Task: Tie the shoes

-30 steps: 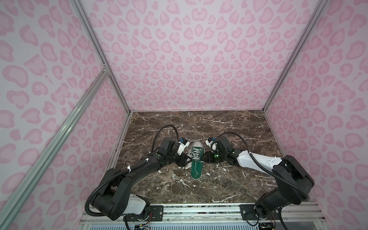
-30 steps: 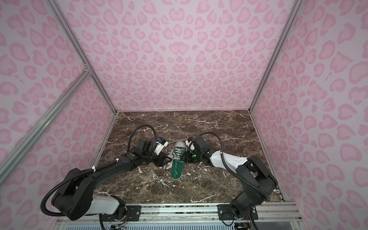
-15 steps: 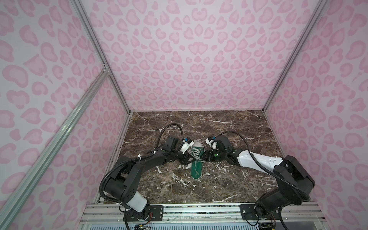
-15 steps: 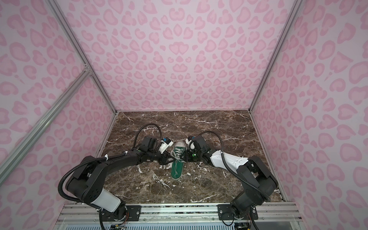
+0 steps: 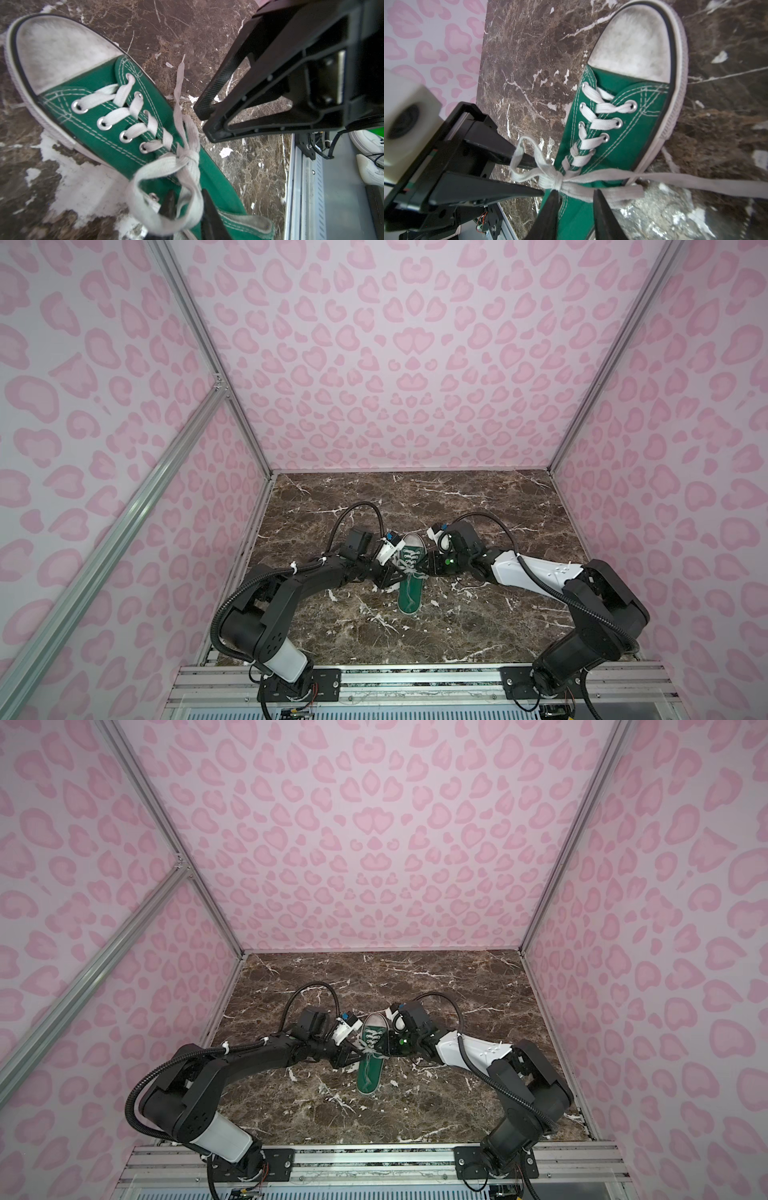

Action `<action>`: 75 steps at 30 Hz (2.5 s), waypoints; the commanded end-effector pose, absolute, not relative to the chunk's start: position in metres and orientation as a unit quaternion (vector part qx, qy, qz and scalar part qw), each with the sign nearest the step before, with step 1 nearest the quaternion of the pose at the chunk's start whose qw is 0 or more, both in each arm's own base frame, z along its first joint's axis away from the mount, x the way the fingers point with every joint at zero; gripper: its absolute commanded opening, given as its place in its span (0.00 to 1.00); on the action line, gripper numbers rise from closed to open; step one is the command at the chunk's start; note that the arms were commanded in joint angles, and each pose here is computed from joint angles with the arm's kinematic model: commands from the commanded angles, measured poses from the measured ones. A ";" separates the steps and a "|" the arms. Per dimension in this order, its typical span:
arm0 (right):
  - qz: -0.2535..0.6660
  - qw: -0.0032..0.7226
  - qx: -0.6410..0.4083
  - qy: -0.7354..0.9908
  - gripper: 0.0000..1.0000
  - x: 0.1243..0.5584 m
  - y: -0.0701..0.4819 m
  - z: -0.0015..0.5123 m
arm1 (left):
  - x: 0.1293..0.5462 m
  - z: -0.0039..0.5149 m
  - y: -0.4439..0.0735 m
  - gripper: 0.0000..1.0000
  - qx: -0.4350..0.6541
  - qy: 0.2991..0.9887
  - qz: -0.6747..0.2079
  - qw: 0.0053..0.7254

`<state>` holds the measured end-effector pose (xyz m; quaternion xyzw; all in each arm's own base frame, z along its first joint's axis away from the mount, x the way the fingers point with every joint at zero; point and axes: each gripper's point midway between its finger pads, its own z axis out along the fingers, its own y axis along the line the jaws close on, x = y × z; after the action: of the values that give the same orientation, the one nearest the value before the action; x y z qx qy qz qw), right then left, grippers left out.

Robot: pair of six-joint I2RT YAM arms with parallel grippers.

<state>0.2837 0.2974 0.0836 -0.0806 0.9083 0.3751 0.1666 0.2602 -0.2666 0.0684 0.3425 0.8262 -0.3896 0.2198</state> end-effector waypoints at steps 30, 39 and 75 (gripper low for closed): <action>0.391 0.150 -0.092 0.904 0.22 0.282 0.323 0.075 | 0.255 0.064 -0.252 0.22 0.316 0.845 -0.363 0.233; 0.392 0.150 -0.092 0.903 0.21 0.282 0.323 0.076 | 0.260 0.064 -0.250 0.24 0.309 0.850 -0.353 0.241; 0.383 0.147 -0.093 0.907 0.20 0.281 0.321 0.074 | 0.264 0.061 -0.252 0.08 0.315 0.846 -0.352 0.248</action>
<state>0.2798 0.3214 0.0753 -0.0885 0.9065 0.3873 0.1430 0.2646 -0.2564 0.0601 0.3115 0.8432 -0.3644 0.2433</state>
